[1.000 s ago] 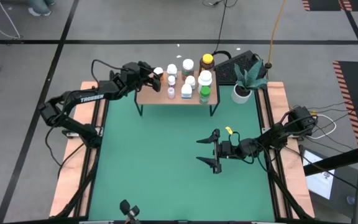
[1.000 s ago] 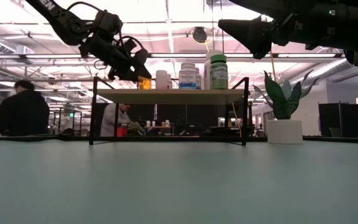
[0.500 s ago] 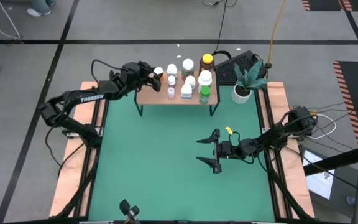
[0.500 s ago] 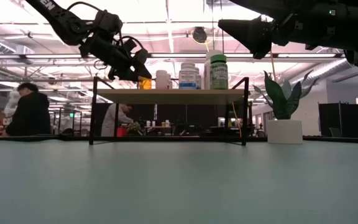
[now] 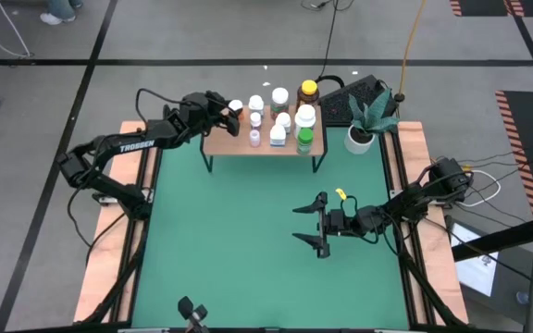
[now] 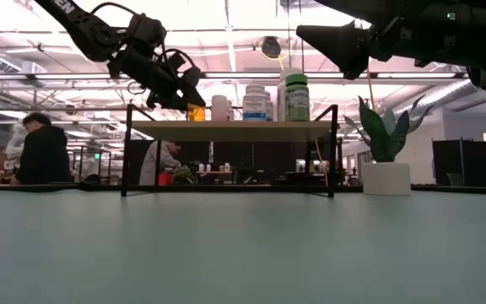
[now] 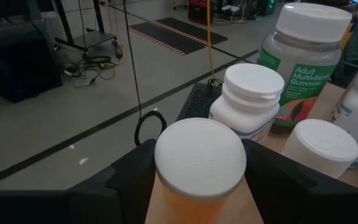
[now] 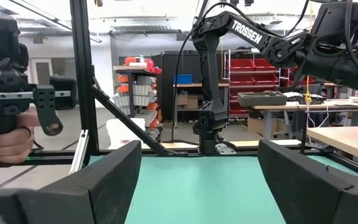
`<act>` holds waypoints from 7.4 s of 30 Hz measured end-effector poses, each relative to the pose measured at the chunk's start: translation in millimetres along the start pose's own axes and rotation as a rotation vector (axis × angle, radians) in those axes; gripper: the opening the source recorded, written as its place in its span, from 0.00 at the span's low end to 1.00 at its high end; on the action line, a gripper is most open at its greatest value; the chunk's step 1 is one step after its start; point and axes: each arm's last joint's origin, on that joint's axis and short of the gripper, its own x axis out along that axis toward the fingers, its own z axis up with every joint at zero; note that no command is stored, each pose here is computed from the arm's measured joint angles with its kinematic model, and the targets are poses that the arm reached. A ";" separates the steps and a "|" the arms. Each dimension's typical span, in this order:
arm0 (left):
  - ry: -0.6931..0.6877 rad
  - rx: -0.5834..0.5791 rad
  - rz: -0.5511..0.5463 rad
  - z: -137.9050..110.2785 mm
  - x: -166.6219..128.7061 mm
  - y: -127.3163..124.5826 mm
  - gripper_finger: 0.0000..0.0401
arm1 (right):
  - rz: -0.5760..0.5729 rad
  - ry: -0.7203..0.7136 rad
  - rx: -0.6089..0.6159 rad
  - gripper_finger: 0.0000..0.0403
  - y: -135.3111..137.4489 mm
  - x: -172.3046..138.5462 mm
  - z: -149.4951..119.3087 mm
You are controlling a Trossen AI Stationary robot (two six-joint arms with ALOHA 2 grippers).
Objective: Pick and place medicine bottles onto shelf by color
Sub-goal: Put the orange pill bottle on the shelf, then return to Home Position
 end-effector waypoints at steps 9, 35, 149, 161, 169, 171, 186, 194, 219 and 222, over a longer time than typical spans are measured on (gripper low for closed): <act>-0.003 -0.003 0.001 0.3 0.0 0.0 0.70 | 0.000 -0.002 0.001 0.78 0.0 0.0 0.2; 0.209 0.284 0.034 15.0 -20.7 -21.3 0.72 | 0.004 0.022 -0.010 0.78 0.7 -0.1 -2.3; -0.296 0.163 -0.682 -128.9 -217.4 -65.4 0.01 | 0.226 0.158 -0.161 0.00 -67.6 -119.0 34.1; -0.363 0.184 -0.679 -123.7 -219.1 -65.4 0.02 | 0.187 0.183 -0.162 0.00 -74.5 -132.1 34.9; -0.320 0.230 -0.655 -122.1 -221.0 -62.6 0.02 | 0.182 0.201 -0.159 0.00 -76.0 -140.3 33.7; -0.303 0.236 -0.653 -119.4 -223.7 -60.0 0.02 | 0.182 0.196 -0.159 0.00 -76.2 -142.0 34.0; -0.259 0.239 -0.650 -126.4 -234.4 -42.1 0.01 | 0.172 0.225 -0.128 0.00 -76.9 -146.0 31.6; -0.233 0.239 -0.650 -129.0 -233.6 -42.1 0.01 | 0.173 0.229 -0.096 0.00 -76.8 -146.0 30.9; -0.280 0.203 -0.654 -151.6 -219.6 -51.0 0.04 | 0.166 0.184 -0.089 0.00 -76.8 -144.9 34.3; -0.281 0.208 -0.653 -151.7 -219.6 -51.0 0.04 | 0.169 0.186 -0.088 0.00 -76.7 -145.0 34.1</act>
